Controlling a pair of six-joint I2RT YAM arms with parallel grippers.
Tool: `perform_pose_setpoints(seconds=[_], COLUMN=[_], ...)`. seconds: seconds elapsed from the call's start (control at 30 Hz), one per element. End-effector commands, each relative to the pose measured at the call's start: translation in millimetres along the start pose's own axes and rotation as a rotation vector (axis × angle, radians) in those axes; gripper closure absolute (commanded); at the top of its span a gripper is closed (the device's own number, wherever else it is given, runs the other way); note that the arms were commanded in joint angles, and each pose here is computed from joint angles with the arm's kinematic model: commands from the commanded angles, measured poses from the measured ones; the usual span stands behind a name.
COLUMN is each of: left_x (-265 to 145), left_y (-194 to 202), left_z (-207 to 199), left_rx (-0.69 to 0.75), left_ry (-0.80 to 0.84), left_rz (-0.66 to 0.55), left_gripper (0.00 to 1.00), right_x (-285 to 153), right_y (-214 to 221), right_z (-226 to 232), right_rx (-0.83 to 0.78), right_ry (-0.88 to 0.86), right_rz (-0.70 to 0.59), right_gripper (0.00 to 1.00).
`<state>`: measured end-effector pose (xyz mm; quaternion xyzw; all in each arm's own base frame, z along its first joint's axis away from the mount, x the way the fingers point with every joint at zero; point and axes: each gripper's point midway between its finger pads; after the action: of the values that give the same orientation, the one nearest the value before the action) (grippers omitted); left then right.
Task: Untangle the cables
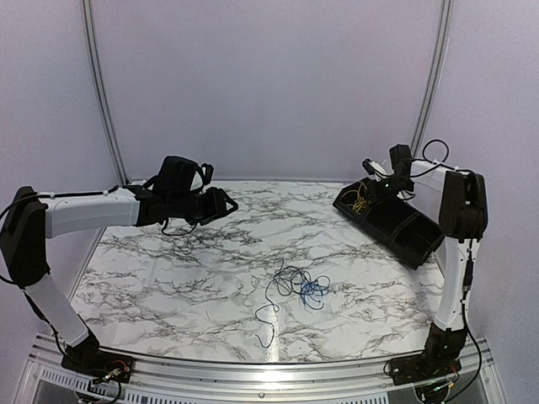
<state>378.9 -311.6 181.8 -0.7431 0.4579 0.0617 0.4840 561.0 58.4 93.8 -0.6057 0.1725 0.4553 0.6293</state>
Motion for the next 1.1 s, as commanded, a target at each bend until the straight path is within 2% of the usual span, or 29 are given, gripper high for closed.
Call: perform_pose_setpoints(seconds=[0.0, 0.03, 0.23, 0.4, 0.8, 1.07], left_x=[3, 3, 2, 3, 9, 10], left_y=[-2, -1, -3, -1, 5, 5], left_z=[0, 0, 1, 2, 6, 6], left_rx=[0.012, 0.012, 0.009, 0.005, -0.007, -0.004], left_ry=[0.017, 0.016, 0.017, 0.017, 0.011, 0.011], left_rz=[-0.005, -0.005, -0.007, -0.002, 0.018, 0.019], left_gripper=[0.52, 0.52, 0.52, 0.52, 0.52, 0.52], right_x=[-8, -5, -30, -53, -26, -20], right_y=[-16, -16, -16, -26, -13, -3], right_z=[18, 36, 78, 93, 49, -12], right_rx=[0.02, -0.007, -0.052, -0.048, 0.05, 0.081], right_ry=[-0.081, -0.102, -0.159, -0.178, -0.14, 0.043], right_rz=[-0.029, -0.022, -0.037, -0.084, -0.039, -0.019], right_gripper=[1.0, 1.0, 1.0, 1.0, 1.0, 1.0])
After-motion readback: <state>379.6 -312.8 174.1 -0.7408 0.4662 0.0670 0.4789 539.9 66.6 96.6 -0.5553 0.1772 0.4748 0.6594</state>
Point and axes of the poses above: each gripper's point midway between its finger pads, its own x axis out along the fingers, its own z axis along the line the jaws close on, y = z × x, and after that the axes turned 7 degrees about x, right-handed
